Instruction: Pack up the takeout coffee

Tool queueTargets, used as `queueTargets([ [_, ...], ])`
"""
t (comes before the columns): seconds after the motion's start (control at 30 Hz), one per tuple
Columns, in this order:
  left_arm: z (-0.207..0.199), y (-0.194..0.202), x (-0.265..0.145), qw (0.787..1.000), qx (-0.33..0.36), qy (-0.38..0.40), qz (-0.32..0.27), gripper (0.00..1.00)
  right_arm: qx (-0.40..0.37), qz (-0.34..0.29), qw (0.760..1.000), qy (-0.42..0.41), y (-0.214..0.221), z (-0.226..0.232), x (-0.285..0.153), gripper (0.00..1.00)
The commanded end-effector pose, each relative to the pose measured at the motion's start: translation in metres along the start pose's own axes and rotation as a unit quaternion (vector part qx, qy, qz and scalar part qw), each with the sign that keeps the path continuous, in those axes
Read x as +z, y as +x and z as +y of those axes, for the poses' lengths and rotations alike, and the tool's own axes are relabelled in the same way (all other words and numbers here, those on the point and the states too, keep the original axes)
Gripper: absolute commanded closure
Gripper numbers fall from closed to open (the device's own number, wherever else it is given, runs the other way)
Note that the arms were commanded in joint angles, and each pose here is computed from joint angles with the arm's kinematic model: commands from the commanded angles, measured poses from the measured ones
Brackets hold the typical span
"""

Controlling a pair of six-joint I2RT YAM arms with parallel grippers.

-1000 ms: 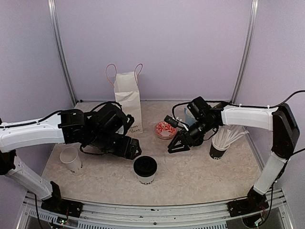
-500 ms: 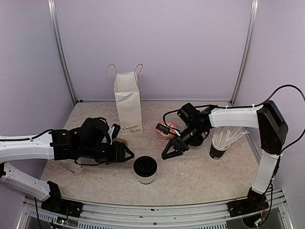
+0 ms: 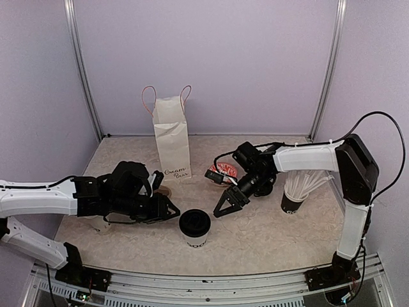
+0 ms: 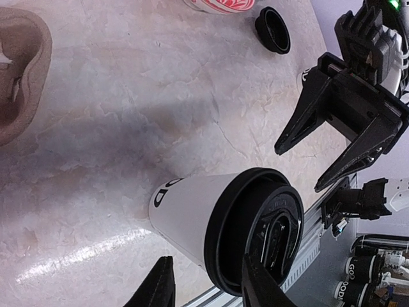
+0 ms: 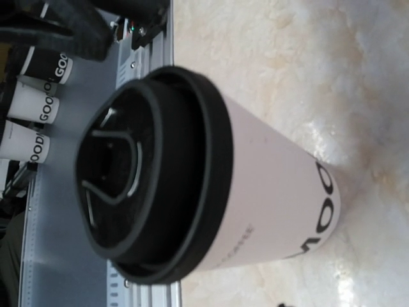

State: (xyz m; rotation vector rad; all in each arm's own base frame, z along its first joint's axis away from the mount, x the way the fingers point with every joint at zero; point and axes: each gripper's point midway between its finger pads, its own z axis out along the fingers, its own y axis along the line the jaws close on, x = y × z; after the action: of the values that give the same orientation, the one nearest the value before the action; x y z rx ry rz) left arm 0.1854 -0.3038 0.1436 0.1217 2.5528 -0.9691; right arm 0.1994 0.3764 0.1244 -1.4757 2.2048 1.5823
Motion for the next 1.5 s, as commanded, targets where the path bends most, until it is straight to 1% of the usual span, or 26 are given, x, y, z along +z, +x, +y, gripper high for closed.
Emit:
queueTargets([
  [0.0, 0.003, -0.001, 0.005, 1.0, -0.012, 0.004, 0.001, 0.66, 0.004, 0.0, 1.0, -0.023, -0.008, 0.007, 0.004, 0.52],
  [0.33, -0.002, -0.001, 0.016, 1.0, -0.008, 0.02, 0.014, 0.66, 0.007, 0.003, 1.0, -0.029, -0.014, 0.005, 0.008, 0.51],
  [0.7, 0.004, 0.01, 0.027, 0.999, -0.008, 0.011, 0.038, 0.66, 0.009, 0.035, 0.999, -0.017, -0.003, 0.002, 0.026, 0.51],
  [1.07, 0.044, 0.038, 0.036, 0.995, -0.017, -0.054, 0.078, 0.67, 0.052, 0.066, 0.996, 0.034, 0.016, -0.033, 0.037, 0.55],
  [1.27, 0.064, 0.058, 0.04, 0.99, -0.006, -0.096, 0.103, 0.68, 0.069, 0.085, 0.993, 0.049, 0.03, -0.044, 0.044, 0.56],
  [1.37, 0.064, 0.061, 0.044, 0.989, 0.001, -0.102, 0.11, 0.68, 0.066, 0.084, 0.993, 0.048, 0.029, -0.043, 0.043, 0.57],
  [1.47, 0.045, 0.049, 0.044, 0.991, 0.017, -0.09, 0.094, 0.68, 0.045, 0.074, 0.996, 0.033, 0.019, -0.03, 0.039, 0.57],
])
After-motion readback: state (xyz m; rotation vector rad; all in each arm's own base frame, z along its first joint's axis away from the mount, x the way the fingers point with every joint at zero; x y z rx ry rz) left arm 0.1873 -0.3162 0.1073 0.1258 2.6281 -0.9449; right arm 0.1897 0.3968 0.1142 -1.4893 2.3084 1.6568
